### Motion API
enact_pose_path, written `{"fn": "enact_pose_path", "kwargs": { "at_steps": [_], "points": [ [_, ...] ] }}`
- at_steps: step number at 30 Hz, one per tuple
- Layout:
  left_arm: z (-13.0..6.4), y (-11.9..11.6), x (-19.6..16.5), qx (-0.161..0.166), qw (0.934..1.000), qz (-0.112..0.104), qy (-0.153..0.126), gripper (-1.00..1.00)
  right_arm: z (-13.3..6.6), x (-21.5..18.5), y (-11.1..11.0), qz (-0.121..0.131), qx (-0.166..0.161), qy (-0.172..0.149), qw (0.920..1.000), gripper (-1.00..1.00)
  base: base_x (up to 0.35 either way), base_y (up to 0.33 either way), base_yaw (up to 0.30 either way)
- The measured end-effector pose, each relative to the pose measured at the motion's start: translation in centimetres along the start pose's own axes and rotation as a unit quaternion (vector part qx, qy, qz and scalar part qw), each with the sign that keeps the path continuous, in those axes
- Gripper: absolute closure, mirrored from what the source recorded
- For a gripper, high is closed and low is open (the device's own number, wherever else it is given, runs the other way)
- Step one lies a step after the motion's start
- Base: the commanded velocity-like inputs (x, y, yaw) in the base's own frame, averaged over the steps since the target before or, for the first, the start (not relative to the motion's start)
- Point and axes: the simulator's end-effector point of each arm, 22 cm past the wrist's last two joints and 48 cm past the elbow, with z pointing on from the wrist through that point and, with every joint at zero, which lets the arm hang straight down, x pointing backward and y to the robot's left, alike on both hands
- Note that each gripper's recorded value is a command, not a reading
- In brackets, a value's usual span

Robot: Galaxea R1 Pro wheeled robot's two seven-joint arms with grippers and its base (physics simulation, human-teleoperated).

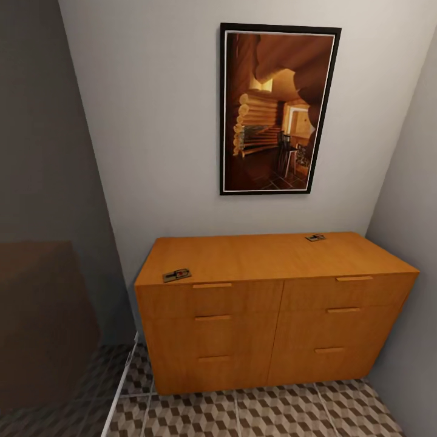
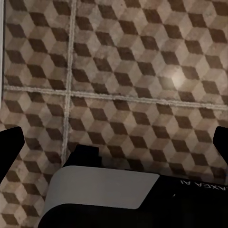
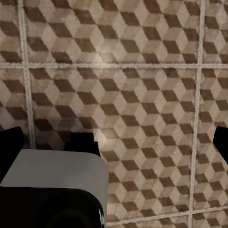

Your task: Take the four mousetraps from the cabinet in the bathroom and place them on the bathroom floor. Make sure all four end up on the same floor surface, and ensure that at least two of them are either under or directly next to the same bathroom sink.

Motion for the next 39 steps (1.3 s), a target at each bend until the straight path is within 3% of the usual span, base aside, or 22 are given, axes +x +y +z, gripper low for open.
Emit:
{"fn": "enact_pose_path", "kwargs": {
  "at_steps": [39],
  "points": [
    [0.01, -0.03, 0.03, 0.002, 1.0000, 0.000, 0.001, -1.00, 0.00, 0.00, 0.03, 0.000, -0.001, 0.000, 1.0000, -1.00, 0.122, 0.000, 0.000]
  ]
}}
